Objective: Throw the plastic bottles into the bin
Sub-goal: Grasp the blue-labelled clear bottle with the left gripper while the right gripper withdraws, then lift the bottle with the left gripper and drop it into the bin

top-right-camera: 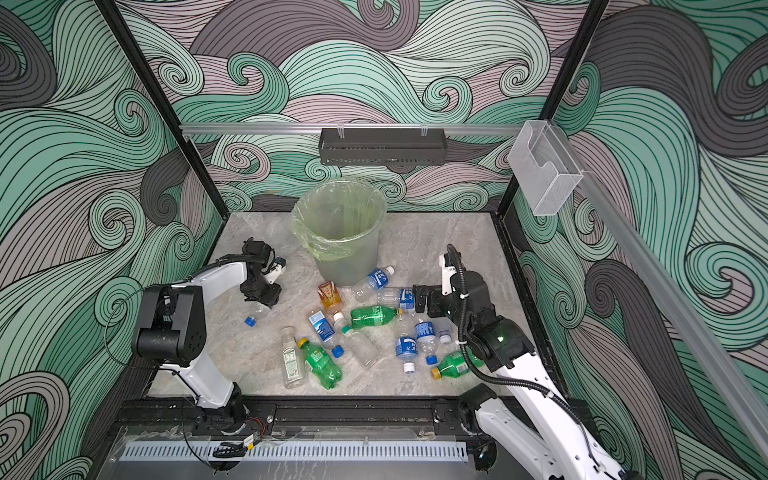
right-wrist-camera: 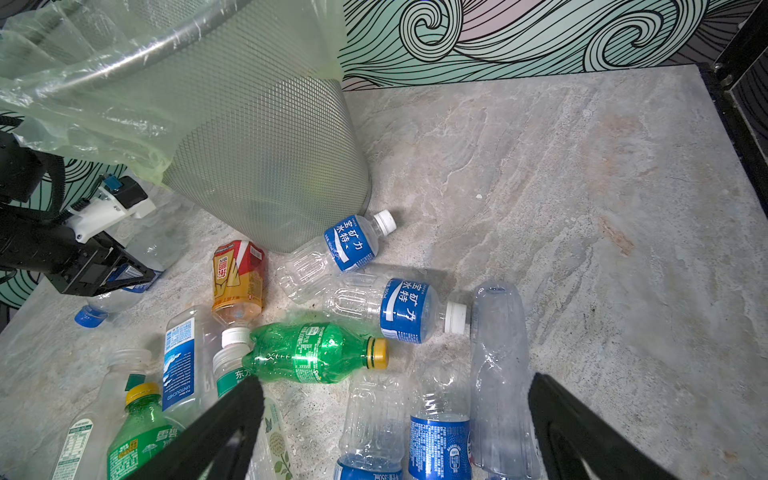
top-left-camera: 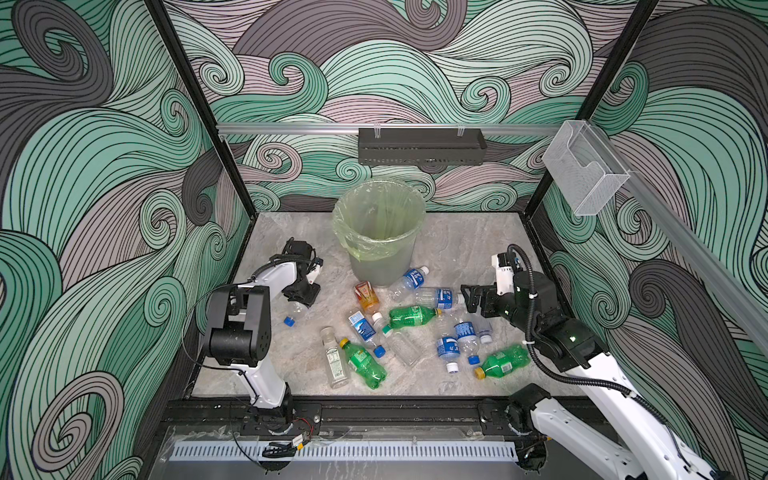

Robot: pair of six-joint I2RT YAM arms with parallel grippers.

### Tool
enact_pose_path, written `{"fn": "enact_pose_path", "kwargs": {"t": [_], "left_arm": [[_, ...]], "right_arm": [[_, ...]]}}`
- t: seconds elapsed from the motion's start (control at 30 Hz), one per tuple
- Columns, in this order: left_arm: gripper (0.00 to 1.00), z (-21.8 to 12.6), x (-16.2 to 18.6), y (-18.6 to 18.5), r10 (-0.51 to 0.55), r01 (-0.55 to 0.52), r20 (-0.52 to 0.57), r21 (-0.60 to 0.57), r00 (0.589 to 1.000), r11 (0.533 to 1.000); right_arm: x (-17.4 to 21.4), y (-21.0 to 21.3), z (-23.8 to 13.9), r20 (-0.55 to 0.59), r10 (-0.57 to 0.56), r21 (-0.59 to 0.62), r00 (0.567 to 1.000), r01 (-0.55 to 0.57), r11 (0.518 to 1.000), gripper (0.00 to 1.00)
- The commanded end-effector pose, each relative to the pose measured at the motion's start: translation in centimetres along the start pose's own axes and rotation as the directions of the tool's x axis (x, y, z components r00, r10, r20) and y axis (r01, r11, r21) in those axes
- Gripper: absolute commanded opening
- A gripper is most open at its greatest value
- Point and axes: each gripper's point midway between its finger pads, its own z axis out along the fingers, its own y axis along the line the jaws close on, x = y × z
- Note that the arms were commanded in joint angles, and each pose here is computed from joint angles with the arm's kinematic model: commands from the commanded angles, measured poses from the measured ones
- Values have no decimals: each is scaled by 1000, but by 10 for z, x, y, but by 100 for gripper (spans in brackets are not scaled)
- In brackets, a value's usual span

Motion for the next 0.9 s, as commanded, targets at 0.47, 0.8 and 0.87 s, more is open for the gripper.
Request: {"fn": "enact_pose_path", "kwargs": {"t": [0.47,0.8,0.87], "left_arm": [[44,-108,-26,1,-229,215,281,81,932,973],[42,-205,-18,-17,-330,241,573,228,750,943],[42,-230,-16,-23,-348,225,652,269,674,937]], "right_arm": [[-2,-9,6,-18,-69,54,997,70,996,100],[-2,-21,10,-64,-116,129,991,123,984,100],[-2,-22,11,-74,-132,133,988,141,981,100]]}}
